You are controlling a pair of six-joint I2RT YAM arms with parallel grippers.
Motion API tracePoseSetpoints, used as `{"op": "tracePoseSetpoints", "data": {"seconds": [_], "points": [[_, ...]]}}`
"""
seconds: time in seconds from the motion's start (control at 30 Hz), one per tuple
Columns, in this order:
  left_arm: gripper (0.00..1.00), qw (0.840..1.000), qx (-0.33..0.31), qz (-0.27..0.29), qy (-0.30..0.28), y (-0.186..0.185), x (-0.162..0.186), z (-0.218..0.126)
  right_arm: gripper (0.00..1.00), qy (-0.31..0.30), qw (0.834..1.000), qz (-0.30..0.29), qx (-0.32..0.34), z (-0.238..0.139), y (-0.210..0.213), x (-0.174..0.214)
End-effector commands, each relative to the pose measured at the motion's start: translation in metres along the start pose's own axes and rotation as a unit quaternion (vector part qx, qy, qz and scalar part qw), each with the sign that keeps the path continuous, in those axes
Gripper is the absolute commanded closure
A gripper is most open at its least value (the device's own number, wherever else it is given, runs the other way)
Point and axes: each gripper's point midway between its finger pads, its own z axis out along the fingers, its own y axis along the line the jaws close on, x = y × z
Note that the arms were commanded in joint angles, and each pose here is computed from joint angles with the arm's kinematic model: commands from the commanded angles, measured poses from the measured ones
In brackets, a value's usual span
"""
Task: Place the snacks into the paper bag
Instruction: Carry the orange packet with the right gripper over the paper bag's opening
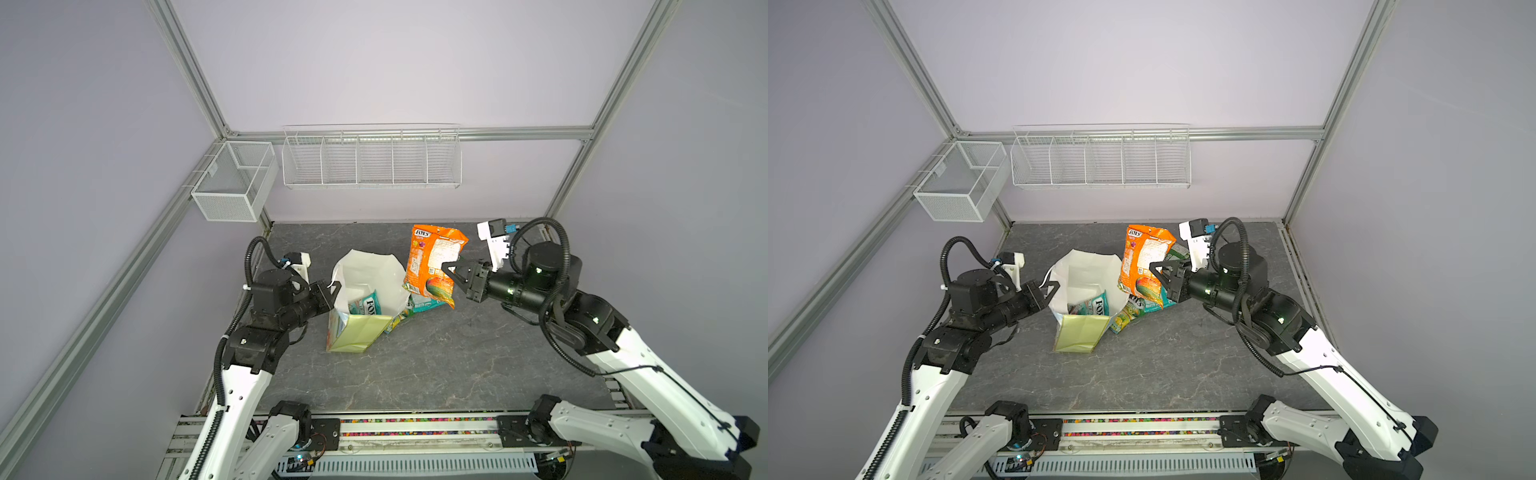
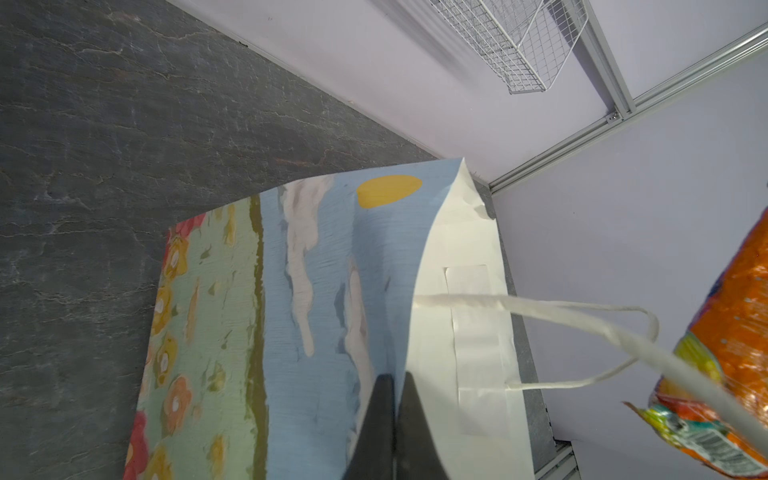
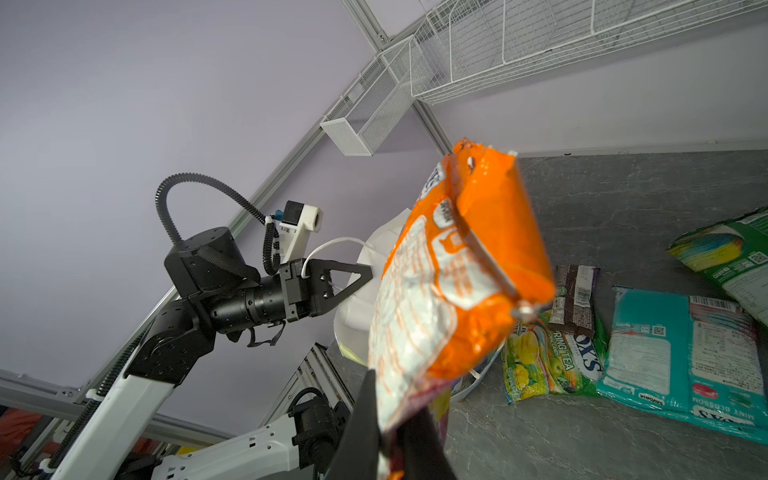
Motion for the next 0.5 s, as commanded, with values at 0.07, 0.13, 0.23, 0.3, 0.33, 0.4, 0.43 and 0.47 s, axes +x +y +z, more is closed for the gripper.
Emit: {"op": "tracePoseSetpoints", "data": {"seconds": [0.07, 0.13, 0.23, 0.3, 0.33, 0.4, 0.43, 0.47], "points": [[1.0, 1.0, 0.025, 0.007, -0.011, -0.012, -0.004, -0.005, 0.93, -0.03, 0.999, -0.027, -0.032, 0.007, 0.024, -0.022], [1.0, 1.0, 0.026, 0.006, -0.011, -0.012, -0.004, -0.005, 0.93, -0.024, 0.999, -0.029, -0.034, 0.013, 0.026, -0.019], [1.0, 1.0, 0.027, 0.006, -0.011, -0.012, -0.004, -0.005, 0.93, -0.014, 0.999, -0.032, -0.034, 0.021, 0.028, -0.015], [1.0, 1.0, 0.027, 0.006, -0.01, -0.012, -0.003, -0.005, 0.93, -0.009, 0.999, -0.034, -0.033, 0.026, 0.029, -0.012], [1.0, 1.0, 0.027, 0.006, -0.01, -0.012, -0.003, -0.005, 0.93, -0.006, 0.999, -0.035, -0.031, 0.029, 0.028, -0.011], [1.0, 1.0, 0.028, 0.006, -0.011, -0.012, -0.004, -0.006, 0.93, -0.001, 0.999, -0.036, -0.032, 0.034, 0.03, -0.008], [1.0, 1.0, 0.028, 0.007, -0.012, -0.012, -0.004, -0.006, 0.93, 0.001, 0.999, -0.037, -0.033, 0.036, 0.03, -0.007], [1.0, 1.0, 0.028, 0.007, -0.013, -0.013, -0.004, -0.006, 0.93, 0.004, 0.999, -0.037, -0.031, 0.038, 0.03, -0.006]]}}
